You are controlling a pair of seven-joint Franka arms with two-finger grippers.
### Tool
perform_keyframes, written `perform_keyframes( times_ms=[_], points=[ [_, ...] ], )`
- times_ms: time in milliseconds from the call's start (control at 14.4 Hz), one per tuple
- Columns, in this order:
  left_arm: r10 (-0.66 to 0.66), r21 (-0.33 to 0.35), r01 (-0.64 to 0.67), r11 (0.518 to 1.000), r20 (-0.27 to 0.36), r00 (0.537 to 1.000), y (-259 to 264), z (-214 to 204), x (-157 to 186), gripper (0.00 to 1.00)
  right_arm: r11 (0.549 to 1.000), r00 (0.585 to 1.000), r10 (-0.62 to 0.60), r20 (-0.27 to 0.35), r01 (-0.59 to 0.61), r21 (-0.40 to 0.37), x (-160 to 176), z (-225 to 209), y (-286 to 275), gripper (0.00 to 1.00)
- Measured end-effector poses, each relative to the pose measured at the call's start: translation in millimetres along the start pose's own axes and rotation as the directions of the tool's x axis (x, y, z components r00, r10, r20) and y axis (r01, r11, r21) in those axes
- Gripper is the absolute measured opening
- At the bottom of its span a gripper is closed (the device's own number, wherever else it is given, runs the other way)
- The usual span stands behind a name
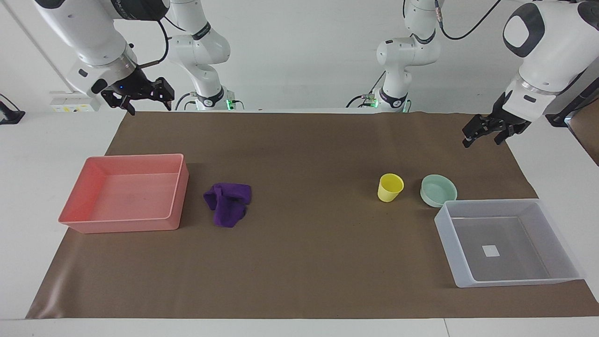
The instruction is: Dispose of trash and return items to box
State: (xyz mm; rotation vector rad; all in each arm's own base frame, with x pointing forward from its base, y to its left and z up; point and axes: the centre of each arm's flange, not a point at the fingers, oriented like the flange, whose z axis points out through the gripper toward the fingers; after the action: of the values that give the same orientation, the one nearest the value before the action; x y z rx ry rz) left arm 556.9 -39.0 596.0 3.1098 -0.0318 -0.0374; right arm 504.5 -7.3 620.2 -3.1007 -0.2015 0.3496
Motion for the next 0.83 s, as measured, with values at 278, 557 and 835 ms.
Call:
perform_keyframes(
  times_ms=[278,557,835],
  points=[
    [0.026,0.000,-0.026,1.000,0.001,1.000,1,0,0,1.00,1.000,1.000,0.000,0.000,0.000,0.000,0,0,0,1.00],
    [0.021,0.002,-0.022,1.000,0.018,1.000,7,15,-3,1.00,1.000,1.000,0.000,0.000,0.000,0.000,0,0,0,1.00],
    [-0.041,0.002,0.041,0.999,-0.016,0.999,-10,81,-15,1.00,1.000,1.000,0.000,0.000,0.000,0.000,0,0,0,1.00]
  ],
)
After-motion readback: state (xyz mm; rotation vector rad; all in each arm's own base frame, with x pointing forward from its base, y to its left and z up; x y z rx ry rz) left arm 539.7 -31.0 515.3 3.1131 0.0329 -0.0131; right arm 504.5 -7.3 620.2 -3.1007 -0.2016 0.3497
